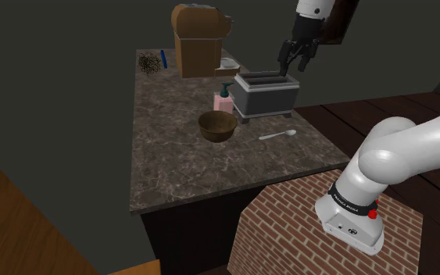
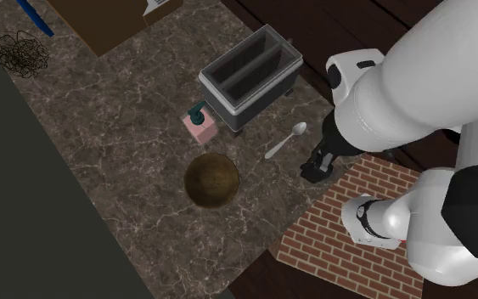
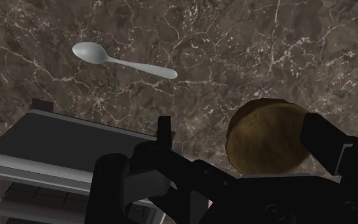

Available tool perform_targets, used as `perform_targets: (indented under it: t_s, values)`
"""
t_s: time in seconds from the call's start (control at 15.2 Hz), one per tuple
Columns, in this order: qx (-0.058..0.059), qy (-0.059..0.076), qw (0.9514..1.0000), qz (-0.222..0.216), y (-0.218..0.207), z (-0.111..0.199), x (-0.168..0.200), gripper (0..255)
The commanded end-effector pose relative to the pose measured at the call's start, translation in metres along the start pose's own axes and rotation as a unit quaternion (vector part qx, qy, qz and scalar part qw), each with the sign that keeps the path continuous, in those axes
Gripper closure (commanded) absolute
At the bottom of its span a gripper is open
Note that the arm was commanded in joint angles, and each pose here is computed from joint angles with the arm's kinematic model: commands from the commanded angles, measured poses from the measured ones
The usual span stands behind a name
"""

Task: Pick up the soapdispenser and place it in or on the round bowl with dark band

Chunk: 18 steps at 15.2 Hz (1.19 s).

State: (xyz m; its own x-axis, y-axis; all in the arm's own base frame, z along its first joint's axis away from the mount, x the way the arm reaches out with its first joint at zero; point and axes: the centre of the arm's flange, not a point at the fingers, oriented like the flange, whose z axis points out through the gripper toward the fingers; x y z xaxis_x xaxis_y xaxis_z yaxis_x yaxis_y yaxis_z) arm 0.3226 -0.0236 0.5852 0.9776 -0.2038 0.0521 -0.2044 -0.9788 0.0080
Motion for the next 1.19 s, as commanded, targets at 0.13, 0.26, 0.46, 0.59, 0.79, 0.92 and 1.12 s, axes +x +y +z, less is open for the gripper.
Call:
perform_targets:
  t_s: [0.13, 0.26, 0.46, 0.59, 0.79, 0.92, 1.12]
  values:
    - [-0.003, 0.002, 1.0000, 0.003, -0.003, 0.013, 0.023, 0]
    - [-0.006, 0.004, 0.9999, 0.007, -0.005, 0.025, 0.045, 0]
    - [-0.011, 0.007, 0.9998, 0.012, -0.009, 0.044, 0.079, 0]
    - [-0.014, 0.010, 0.9997, 0.015, -0.011, 0.056, 0.102, 0]
    - [-0.018, 0.013, 0.9995, 0.020, -0.013, 0.074, 0.136, 0]
    - [-0.021, 0.015, 0.9994, 0.023, -0.015, 0.086, 0.159, 0]
    - [-0.026, 0.018, 0.9991, 0.029, -0.016, 0.104, 0.193, 0]
